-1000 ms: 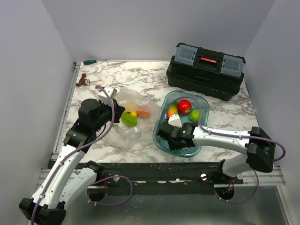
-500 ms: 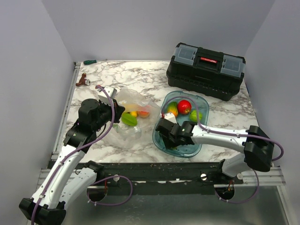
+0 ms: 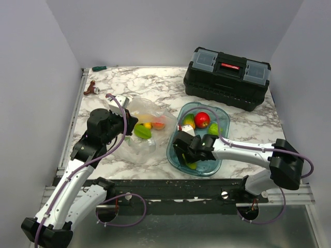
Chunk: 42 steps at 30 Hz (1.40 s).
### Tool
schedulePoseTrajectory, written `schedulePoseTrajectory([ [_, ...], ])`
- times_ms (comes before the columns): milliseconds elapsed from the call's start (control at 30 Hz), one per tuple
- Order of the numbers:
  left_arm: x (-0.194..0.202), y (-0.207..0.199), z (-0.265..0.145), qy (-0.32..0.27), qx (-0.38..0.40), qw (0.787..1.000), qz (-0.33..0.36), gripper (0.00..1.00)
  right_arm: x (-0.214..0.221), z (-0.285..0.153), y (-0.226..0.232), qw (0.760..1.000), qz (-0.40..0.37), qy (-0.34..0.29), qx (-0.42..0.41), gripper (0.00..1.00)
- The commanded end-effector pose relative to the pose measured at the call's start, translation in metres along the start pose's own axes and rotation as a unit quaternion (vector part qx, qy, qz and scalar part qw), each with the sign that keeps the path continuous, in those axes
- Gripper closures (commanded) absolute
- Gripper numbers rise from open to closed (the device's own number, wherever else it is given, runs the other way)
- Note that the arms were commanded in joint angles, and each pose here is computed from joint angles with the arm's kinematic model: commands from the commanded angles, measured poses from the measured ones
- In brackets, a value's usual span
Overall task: Take the fake fruits out of the plastic bag
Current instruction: Place the fake fruit in the bin, then take out the fake fruit from the plastic bag.
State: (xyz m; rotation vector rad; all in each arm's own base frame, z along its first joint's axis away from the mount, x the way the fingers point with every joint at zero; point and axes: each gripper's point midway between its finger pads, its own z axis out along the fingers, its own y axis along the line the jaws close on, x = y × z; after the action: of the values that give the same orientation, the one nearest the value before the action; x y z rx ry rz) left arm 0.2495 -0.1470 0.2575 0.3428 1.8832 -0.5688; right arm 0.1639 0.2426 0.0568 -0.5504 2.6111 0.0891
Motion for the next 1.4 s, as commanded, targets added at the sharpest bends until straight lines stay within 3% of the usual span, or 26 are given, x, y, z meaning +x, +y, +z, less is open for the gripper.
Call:
schedulePoseTrajectory([
  [0,-0.007,-0.004,-0.002,-0.006,0.007,1.0,0.002,1.0,-0.011,-0.011,0.004,0.999,0.019,-0.031,-0.023,0.16],
  [400,-0.007,-0.003,-0.003,-0.01,0.004,1.0,0.004,1.0,-0.089,-0.074,-0.003,0.983,0.065,-0.169,-0.02,0.15],
  [467,-0.007,-0.004,-0.003,-0.007,0.007,1.0,0.003,1.0,-0.106,-0.088,0.014,0.976,0.063,-0.196,-0.068,0.19],
  [600,-0.006,-0.003,-0.002,-0.009,0.004,1.0,0.004,1.0,-0.138,-0.119,0.069,0.939,0.056,-0.257,-0.223,0.22],
  [700,-0.006,-0.003,-0.002,-0.005,0.006,1.0,0.003,1.0,-0.157,-0.124,0.093,0.918,0.068,-0.281,-0.27,0.23],
  [900,-0.006,-0.003,-0.002,-0.007,0.005,1.0,0.004,1.0,-0.186,-0.095,0.116,0.906,0.118,-0.302,-0.273,0.39],
  [967,-0.005,-0.004,-0.002,-0.006,0.007,1.0,0.003,1.0,-0.193,-0.088,0.12,0.901,0.132,-0.311,-0.27,0.49],
  [1133,-0.006,-0.006,-0.003,-0.009,0.012,1.0,0.003,1.0,-0.202,-0.053,0.129,0.908,0.138,-0.312,-0.242,0.56],
  [1367,-0.006,-0.01,-0.004,-0.009,0.024,1.0,0.003,1.0,-0.207,-0.006,0.139,0.919,0.12,-0.312,-0.208,0.42],
])
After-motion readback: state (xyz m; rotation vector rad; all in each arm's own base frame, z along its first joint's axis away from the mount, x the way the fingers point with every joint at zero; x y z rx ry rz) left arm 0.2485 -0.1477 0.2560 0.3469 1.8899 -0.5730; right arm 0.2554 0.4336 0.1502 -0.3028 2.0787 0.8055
